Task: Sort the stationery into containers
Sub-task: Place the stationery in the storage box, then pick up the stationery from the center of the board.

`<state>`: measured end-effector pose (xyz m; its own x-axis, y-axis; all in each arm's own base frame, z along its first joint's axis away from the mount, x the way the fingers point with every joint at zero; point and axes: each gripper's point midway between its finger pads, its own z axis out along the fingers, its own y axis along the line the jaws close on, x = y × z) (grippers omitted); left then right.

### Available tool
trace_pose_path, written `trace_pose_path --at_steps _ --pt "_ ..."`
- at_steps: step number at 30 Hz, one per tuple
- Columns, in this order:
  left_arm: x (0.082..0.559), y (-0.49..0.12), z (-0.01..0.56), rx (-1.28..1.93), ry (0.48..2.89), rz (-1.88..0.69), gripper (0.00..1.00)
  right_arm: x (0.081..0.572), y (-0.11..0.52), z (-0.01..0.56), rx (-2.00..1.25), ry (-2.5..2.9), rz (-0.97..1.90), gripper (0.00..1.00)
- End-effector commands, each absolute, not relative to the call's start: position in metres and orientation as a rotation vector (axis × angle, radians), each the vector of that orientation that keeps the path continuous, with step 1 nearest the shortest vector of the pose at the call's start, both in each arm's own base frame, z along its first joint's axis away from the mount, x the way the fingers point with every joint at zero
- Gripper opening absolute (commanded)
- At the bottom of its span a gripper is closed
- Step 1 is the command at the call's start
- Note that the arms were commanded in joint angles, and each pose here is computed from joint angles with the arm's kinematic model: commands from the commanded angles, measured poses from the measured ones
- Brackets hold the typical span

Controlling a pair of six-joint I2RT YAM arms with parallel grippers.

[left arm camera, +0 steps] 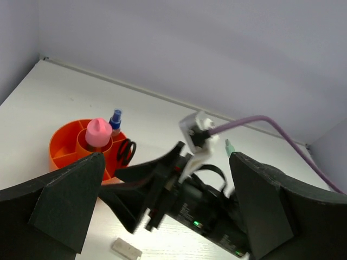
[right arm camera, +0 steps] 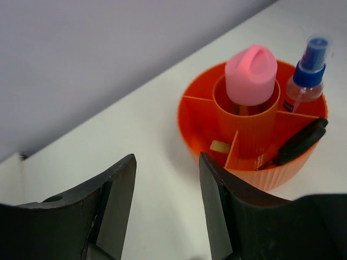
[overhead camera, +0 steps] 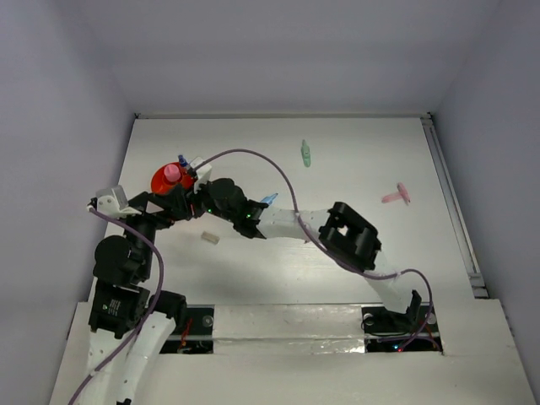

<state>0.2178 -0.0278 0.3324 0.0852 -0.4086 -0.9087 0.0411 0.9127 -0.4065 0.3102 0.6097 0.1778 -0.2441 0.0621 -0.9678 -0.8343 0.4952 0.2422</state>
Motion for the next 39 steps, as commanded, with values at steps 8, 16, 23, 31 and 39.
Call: trace_pose_path --at_steps 8,16,23,31,39 --pt "0.245 -0.067 0.309 -0.376 1.647 -0.544 0.95 0.264 0.484 0.281 -0.527 1.571 0.962 0.49" --pt "0.241 -0.074 0.185 -0.659 1.924 -0.583 0.52 0.235 0.342 0.203 -0.495 1.894 0.773 0.42" --pt "0.243 -0.079 0.114 -0.748 2.101 -0.536 0.90 0.228 0.294 0.199 -0.504 1.968 0.896 0.46" --pt "0.257 -0.067 0.067 -0.794 2.191 -0.362 0.79 0.215 0.320 0.189 -0.683 1.956 1.021 0.46" --pt "0.262 -0.068 0.037 -0.778 2.282 -0.298 0.64 0.213 0.329 0.173 -0.687 1.988 1.069 0.46"
